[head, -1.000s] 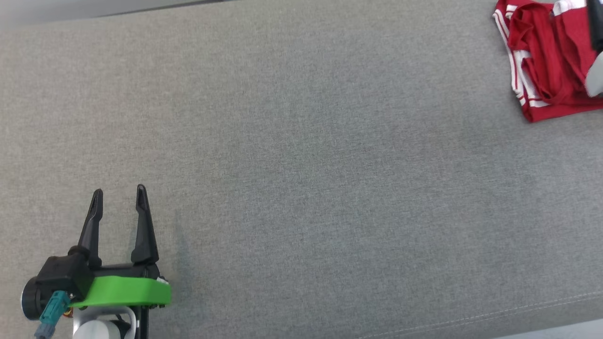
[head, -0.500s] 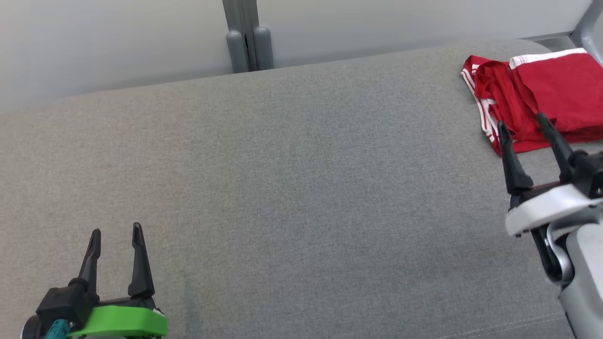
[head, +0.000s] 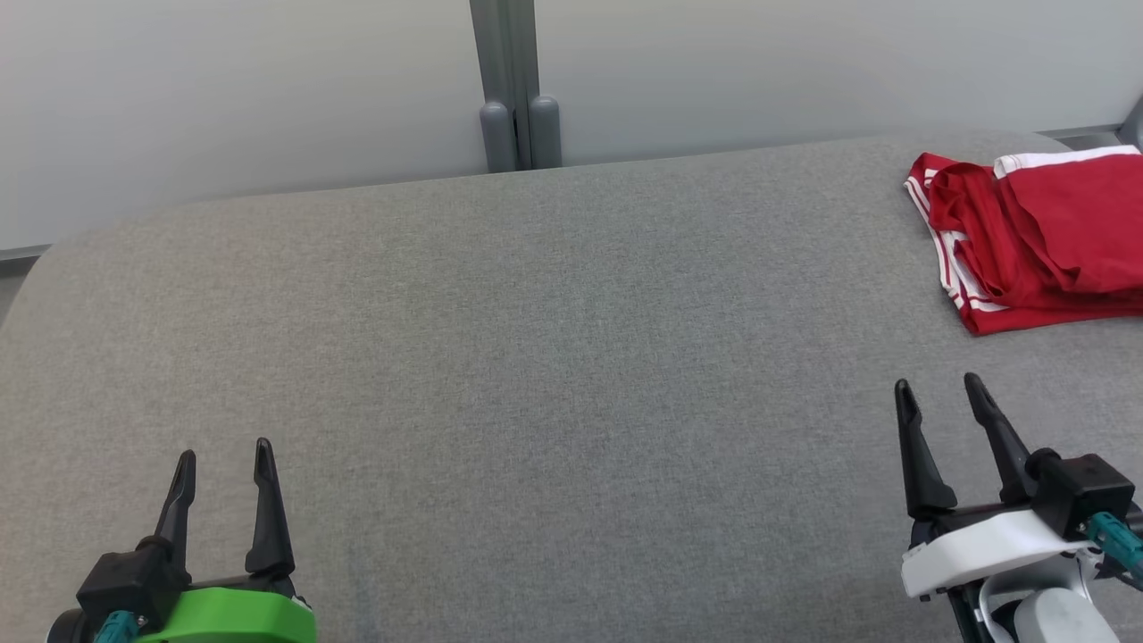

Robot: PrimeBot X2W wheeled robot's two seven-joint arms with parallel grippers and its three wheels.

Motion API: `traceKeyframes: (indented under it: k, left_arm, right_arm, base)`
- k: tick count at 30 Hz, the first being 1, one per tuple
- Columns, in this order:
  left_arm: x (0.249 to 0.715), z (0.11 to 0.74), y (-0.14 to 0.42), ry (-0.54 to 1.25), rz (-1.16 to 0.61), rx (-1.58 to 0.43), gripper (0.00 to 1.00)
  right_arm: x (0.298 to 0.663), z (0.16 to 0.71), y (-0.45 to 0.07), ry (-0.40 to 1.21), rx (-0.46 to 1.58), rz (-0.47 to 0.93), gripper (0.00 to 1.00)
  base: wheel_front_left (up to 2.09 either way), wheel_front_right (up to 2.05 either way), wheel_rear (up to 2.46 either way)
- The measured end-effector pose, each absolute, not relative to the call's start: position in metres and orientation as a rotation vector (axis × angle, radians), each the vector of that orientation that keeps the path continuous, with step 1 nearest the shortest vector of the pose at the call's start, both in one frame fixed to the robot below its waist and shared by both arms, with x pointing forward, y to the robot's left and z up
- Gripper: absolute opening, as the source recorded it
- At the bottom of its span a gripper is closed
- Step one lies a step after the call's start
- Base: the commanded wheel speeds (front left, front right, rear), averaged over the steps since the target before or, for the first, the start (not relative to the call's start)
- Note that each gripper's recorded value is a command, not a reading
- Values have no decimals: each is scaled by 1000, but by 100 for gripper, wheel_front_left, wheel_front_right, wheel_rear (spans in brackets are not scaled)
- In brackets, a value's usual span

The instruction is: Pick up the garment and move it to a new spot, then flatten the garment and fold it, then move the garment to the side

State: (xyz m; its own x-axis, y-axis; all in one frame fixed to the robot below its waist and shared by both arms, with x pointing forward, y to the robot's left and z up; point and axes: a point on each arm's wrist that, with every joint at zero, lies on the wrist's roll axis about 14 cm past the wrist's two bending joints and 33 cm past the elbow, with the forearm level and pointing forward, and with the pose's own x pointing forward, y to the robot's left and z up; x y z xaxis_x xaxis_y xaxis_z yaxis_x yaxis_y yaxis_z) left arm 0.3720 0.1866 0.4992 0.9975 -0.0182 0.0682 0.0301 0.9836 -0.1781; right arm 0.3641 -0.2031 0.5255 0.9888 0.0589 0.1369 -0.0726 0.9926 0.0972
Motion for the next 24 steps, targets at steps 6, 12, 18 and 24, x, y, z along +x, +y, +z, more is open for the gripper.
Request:
traceKeyframes:
  k: [6,12,18,24]
  left_arm:
    - [367,501,192,-72,-11,-171,100]
    - [364,497,197,-62,3,-166,100]
    - [363,495,197,-54,3,-161,100]
    - [362,496,197,-58,1,-161,100]
  right_arm:
    - [360,524,-190,-135,127,79,100]
    - [360,523,-186,-133,137,77,100]
    - [360,523,-183,-133,132,81,100]
    - [360,522,-181,-130,132,85,100]
  base:
    - [0,0,0]
    - [0,0,0]
    - [0,0,0]
    - [0,0,0]
